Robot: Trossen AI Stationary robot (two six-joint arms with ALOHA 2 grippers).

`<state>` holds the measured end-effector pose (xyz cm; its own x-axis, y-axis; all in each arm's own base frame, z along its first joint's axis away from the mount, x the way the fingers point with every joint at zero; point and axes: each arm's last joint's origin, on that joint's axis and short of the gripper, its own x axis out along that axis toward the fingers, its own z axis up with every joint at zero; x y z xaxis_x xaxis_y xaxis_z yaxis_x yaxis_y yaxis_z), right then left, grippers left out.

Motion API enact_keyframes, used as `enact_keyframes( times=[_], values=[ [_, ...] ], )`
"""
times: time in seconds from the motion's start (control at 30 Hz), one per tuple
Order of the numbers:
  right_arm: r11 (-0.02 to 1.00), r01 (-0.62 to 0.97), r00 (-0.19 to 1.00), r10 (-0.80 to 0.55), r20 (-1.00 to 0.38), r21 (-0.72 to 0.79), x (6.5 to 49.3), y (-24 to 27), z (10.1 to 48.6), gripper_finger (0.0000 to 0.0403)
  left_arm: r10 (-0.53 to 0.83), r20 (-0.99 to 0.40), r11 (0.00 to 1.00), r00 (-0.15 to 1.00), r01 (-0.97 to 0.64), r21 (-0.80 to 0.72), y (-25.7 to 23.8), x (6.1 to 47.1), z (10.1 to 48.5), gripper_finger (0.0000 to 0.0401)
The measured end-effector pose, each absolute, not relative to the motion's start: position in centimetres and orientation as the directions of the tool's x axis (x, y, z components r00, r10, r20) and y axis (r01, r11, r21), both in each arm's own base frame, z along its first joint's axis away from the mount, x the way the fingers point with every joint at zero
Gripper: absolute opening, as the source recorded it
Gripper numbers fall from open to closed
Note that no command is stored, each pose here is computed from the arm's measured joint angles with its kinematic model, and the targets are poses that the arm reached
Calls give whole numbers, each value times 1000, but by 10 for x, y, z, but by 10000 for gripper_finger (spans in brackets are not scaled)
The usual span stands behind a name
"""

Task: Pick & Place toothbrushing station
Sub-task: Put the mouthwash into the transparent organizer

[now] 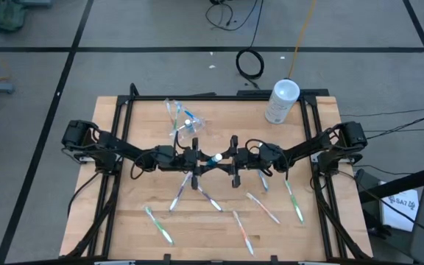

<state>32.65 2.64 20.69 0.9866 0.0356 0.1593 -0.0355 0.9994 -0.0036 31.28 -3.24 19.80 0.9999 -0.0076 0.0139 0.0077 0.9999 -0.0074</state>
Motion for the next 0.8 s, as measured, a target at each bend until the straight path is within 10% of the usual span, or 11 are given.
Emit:
enact_keyframes(
  times=[0.8],
  values=[
    [997, -16, 1000, 17, 8, -74, 320, 21, 210, 96, 13, -71, 999, 997, -16, -34, -30, 310, 195, 224]
  ],
)
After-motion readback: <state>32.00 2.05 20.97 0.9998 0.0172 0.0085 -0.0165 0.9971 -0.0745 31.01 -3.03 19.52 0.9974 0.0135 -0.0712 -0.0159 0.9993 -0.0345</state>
